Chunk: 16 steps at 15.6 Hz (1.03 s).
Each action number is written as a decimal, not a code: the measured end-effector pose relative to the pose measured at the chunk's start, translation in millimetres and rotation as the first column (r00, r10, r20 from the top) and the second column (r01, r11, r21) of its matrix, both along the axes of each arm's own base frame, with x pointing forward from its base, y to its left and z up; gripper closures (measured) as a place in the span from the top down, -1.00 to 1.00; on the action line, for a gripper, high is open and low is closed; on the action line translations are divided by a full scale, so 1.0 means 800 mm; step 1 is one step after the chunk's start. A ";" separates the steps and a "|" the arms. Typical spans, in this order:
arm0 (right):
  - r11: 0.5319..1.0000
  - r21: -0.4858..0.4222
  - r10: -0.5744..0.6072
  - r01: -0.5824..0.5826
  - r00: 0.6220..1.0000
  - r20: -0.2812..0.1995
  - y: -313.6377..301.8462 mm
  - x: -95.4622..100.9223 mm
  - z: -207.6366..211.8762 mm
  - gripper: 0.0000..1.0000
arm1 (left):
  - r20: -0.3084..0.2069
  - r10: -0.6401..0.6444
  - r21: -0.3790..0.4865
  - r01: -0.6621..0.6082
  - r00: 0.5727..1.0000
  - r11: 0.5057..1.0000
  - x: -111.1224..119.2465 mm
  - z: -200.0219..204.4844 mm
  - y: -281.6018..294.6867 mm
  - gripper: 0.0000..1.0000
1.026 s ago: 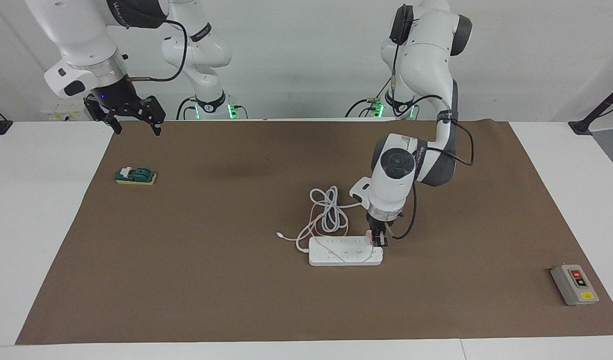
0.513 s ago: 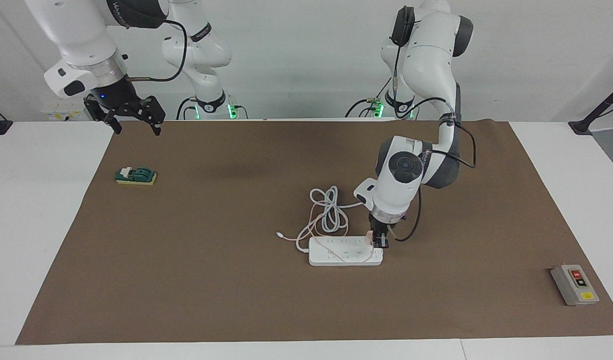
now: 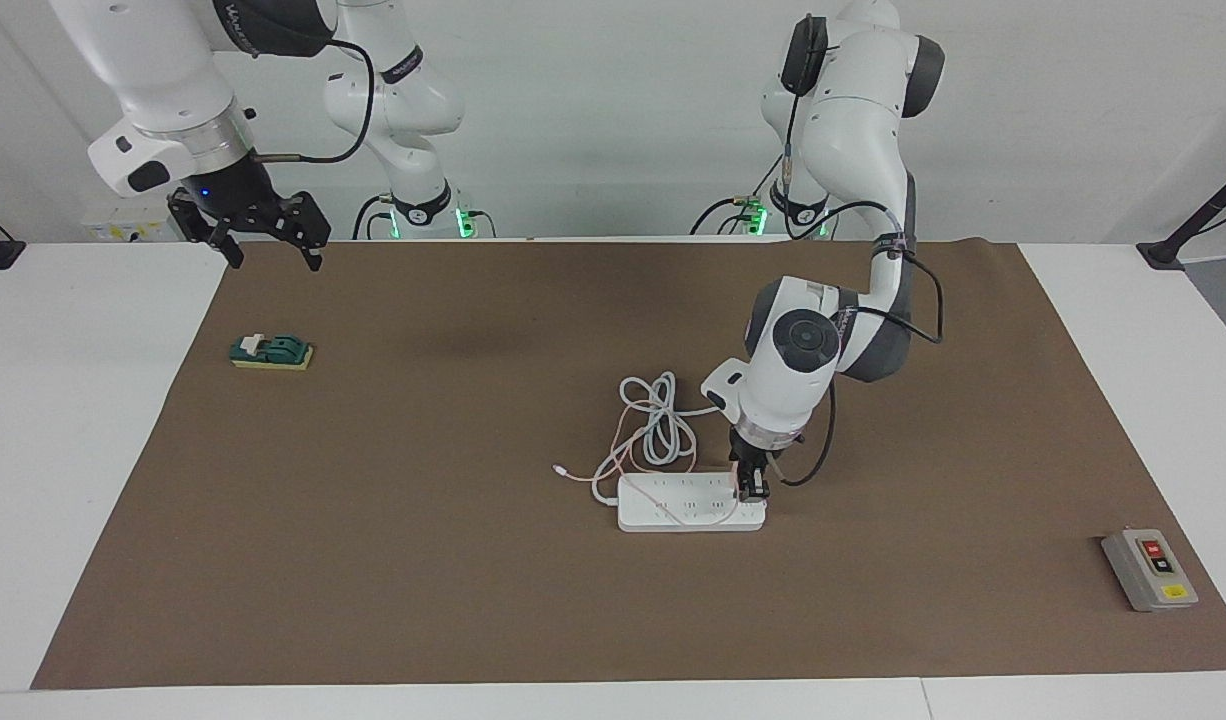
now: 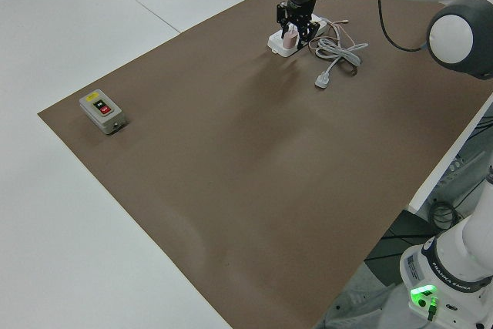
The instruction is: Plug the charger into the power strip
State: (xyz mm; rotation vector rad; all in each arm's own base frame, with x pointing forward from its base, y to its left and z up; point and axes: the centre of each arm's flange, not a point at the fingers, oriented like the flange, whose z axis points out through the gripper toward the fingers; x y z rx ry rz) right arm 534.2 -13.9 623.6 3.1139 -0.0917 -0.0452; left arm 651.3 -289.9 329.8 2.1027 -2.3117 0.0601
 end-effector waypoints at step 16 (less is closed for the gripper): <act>1.000 0.001 0.005 -0.005 1.000 -0.003 0.001 -0.001 0.000 1.00 | 0.014 0.516 -0.071 -0.514 0.856 0.855 -0.047 0.284 0.151 1.00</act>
